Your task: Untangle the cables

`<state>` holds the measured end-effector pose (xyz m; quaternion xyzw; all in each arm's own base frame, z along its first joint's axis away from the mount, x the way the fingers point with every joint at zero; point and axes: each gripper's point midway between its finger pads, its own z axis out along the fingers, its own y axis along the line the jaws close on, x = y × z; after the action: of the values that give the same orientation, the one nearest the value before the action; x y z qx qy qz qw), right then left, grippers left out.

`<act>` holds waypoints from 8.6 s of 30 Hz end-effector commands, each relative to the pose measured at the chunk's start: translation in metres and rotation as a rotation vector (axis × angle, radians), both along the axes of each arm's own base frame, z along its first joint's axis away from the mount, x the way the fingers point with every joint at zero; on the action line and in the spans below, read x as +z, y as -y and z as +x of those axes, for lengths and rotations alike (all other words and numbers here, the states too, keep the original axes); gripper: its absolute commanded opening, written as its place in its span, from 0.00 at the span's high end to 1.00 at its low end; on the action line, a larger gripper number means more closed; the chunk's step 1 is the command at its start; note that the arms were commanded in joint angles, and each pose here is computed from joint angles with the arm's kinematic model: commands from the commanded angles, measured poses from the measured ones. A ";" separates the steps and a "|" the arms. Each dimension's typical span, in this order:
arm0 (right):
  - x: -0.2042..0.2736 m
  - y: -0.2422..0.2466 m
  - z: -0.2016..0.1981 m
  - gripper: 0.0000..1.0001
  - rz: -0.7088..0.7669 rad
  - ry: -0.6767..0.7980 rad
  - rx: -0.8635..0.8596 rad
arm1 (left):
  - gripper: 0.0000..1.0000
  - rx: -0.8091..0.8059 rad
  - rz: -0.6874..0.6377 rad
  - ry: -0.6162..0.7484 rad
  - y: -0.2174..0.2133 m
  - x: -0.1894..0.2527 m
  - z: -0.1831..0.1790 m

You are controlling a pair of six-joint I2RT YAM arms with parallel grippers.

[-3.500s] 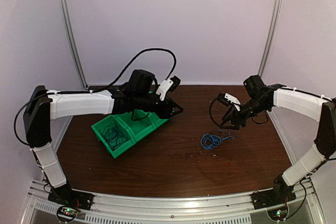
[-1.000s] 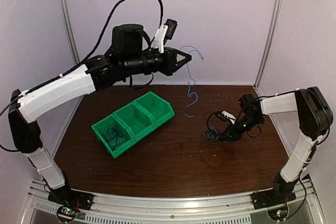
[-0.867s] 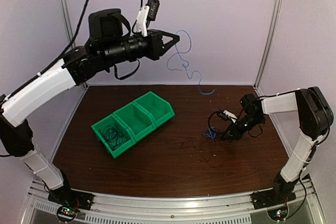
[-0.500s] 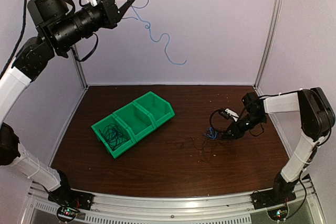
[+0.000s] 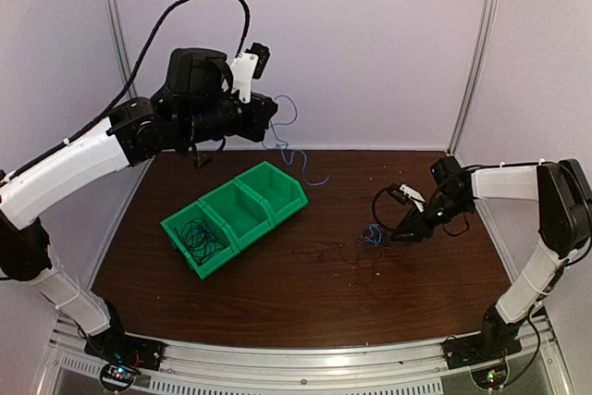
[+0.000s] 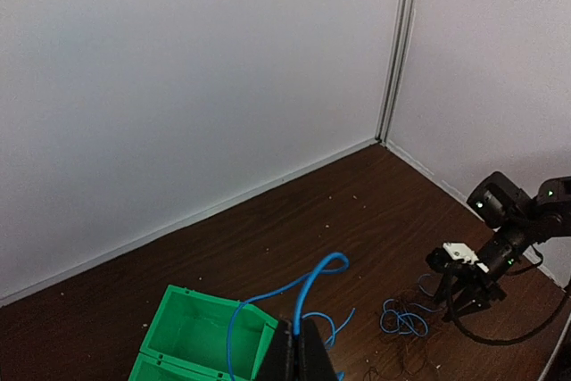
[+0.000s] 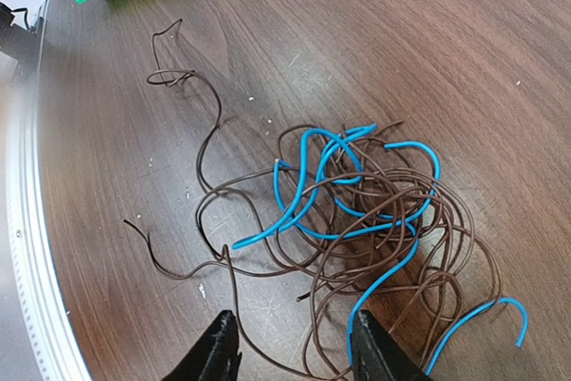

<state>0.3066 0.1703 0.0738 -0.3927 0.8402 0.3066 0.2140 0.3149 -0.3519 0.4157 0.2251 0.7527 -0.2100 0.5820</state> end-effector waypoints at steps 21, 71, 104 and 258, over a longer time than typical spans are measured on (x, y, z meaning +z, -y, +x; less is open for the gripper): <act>0.008 0.003 0.002 0.51 -0.005 0.032 -0.002 | 1.00 0.233 0.152 -0.217 -0.069 -0.111 0.060; 0.005 0.003 -0.001 0.49 -0.004 0.012 0.005 | 1.00 0.299 0.279 -0.526 -0.098 -0.283 0.090; 0.008 0.002 0.000 0.49 0.000 0.015 0.005 | 0.54 0.363 0.212 -0.526 -0.124 -0.232 0.096; 0.492 -0.043 -0.068 1.00 0.522 0.851 0.324 | 0.73 -0.604 -0.212 -0.110 0.231 -0.352 -0.028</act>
<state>0.2391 0.2135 0.5577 -0.5351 0.5190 0.3474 0.5690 0.2861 -0.5833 0.0619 0.3675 0.6577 -0.4629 0.4671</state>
